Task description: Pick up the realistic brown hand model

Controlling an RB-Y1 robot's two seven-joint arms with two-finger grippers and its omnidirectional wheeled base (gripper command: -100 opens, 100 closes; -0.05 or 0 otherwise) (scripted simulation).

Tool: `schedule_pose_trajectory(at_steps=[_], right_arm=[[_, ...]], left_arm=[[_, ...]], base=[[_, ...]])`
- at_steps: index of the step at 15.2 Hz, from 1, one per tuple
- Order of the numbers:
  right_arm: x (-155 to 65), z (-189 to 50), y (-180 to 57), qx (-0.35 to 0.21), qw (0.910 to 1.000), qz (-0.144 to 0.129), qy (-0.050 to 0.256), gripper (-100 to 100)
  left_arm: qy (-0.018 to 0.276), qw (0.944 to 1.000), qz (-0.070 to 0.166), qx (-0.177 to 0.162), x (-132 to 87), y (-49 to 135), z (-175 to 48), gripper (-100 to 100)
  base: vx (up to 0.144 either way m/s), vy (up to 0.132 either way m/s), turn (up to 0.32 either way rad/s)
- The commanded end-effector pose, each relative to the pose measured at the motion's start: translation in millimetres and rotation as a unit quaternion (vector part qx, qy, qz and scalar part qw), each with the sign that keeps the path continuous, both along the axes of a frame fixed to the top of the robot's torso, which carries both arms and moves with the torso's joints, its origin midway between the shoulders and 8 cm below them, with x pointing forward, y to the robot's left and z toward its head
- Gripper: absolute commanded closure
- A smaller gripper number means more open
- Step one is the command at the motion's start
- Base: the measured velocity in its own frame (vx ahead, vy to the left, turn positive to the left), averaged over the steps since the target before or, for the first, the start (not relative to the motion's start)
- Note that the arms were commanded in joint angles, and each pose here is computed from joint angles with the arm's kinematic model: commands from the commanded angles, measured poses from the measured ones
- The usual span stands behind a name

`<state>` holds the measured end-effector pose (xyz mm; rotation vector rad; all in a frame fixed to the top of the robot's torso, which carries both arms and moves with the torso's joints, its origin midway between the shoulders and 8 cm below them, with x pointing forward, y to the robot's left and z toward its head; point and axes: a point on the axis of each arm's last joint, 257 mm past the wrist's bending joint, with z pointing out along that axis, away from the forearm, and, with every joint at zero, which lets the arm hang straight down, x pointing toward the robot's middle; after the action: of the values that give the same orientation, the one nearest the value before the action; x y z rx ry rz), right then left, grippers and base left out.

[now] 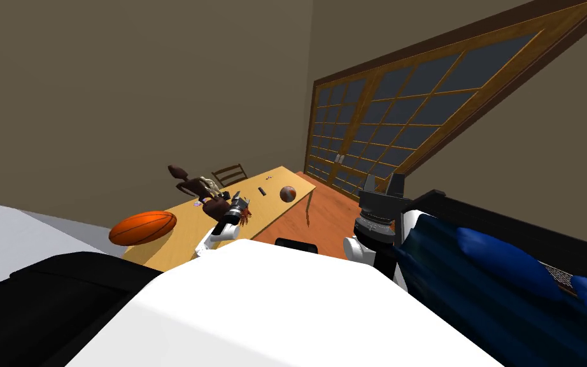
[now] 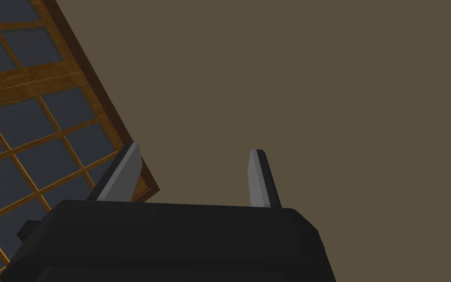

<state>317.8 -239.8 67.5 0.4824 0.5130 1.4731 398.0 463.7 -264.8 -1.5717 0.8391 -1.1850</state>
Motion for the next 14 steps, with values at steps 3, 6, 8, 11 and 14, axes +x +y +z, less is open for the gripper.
schedule_pose_trajectory(at_steps=[3,6,8,11,14], right_arm=[[0.0,0.0,0.0,0.000,1.0000,0.000,0.000,0],[0.0,0.0,0.0,0.000,1.0000,0.000,0.000,0],[0.0,0.0,0.0,0.000,1.0000,0.000,0.000,0],[0.0,0.0,0.0,0.000,1.0000,0.000,0.000,0],[0.0,0.0,0.0,0.000,1.0000,0.000,0.000,0]], left_arm=[[0.045,0.9978,0.034,-0.035,-12.1,31.6,-37.3,-100],[0.073,0.9936,0.061,-0.062,-23.7,57.3,-59.6,-100],[0.098,0.9870,0.091,-0.089,-37.7,82.6,-80.2,-100],[0.120,0.9781,0.122,-0.117,-53.5,107.0,-98.9,-100],[0.135,0.9682,0.152,-0.145,-67.6,128.9,-111.5,-100]], base=[[0.043,-0.016,-0.152],[0.035,-0.018,-0.134],[0.032,-0.014,-0.179],[0.044,-0.011,-0.163],[0.026,-0.007,-0.111]])
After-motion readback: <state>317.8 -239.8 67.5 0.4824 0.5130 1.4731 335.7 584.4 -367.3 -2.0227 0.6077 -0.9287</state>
